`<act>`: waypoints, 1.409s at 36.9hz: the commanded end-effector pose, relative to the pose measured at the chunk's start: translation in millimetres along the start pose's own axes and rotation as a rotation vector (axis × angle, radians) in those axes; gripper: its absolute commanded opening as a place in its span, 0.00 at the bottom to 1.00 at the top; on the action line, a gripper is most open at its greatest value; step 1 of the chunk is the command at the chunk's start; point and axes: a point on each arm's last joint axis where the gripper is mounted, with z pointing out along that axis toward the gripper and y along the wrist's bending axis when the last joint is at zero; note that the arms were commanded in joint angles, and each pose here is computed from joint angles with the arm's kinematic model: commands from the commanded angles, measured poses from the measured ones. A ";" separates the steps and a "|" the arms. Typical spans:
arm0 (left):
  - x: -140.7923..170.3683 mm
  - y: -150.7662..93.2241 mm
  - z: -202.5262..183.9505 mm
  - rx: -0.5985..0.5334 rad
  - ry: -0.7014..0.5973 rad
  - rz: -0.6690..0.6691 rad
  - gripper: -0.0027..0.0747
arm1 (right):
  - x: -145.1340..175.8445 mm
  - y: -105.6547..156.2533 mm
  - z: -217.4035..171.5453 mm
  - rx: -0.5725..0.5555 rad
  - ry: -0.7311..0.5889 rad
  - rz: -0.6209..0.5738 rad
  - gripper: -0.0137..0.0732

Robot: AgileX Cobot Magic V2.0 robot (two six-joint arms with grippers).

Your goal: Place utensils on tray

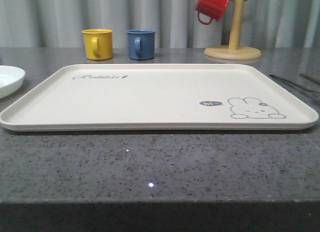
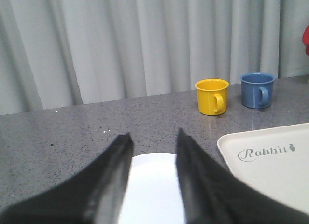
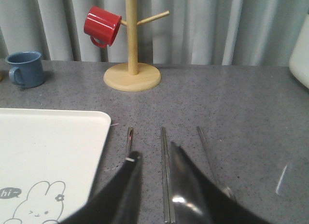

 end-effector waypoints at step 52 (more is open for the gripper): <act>37.3 -47.3 204.9 0.294 1.157 0.171 0.42 | -17.5 0.8 -1.7 -0.003 -0.098 -0.005 0.73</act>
